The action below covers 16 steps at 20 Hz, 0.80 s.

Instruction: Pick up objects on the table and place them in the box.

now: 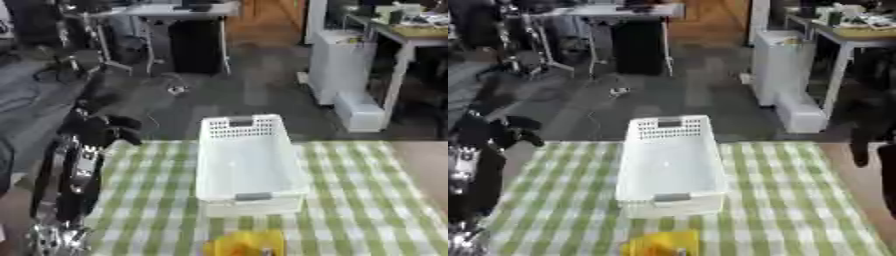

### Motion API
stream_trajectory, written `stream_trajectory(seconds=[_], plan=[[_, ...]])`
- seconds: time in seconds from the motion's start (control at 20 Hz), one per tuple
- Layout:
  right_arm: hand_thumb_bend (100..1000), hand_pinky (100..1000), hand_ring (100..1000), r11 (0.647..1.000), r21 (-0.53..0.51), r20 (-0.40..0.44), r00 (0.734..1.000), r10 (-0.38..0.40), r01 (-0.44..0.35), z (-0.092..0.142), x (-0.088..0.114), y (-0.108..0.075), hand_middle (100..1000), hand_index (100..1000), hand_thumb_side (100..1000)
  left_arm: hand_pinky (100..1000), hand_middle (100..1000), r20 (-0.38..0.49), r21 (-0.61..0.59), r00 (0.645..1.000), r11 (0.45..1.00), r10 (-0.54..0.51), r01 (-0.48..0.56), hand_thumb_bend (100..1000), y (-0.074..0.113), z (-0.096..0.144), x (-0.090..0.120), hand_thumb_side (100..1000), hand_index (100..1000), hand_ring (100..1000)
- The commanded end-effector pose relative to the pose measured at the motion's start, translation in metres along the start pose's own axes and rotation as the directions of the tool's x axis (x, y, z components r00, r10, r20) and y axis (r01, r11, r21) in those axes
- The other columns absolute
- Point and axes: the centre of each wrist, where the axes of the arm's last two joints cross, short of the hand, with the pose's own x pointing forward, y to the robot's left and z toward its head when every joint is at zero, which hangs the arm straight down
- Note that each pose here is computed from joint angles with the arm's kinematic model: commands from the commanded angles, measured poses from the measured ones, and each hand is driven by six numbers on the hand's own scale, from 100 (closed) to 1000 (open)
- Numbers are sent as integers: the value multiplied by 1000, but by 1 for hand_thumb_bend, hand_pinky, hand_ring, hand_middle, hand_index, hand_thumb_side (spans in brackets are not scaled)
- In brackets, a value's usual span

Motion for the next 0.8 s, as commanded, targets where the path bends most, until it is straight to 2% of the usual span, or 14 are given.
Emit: stream_trajectory(seconds=[0.05, 0.65, 0.8], plan=[[555, 163, 355, 1000, 19, 13, 1000, 21, -21, -5, 6, -4, 410, 685, 612, 445, 1000, 31, 2, 1000, 1000, 1, -1, 265, 2, -6, 6, 770, 810, 599], [578, 174, 370, 998, 44, -19, 999, 42, -41, -5, 6, -5, 420, 700, 617, 445, 1000, 29, 0, 1000, 1000, 5, -5, 263, 2, -6, 6, 770, 810, 599], [622, 192, 396, 997, 57, -45, 998, 50, -47, -4, 6, -4, 440, 725, 628, 445, 1000, 30, -1, 1000, 1000, 6, -6, 262, 2, -6, 6, 770, 810, 599]])
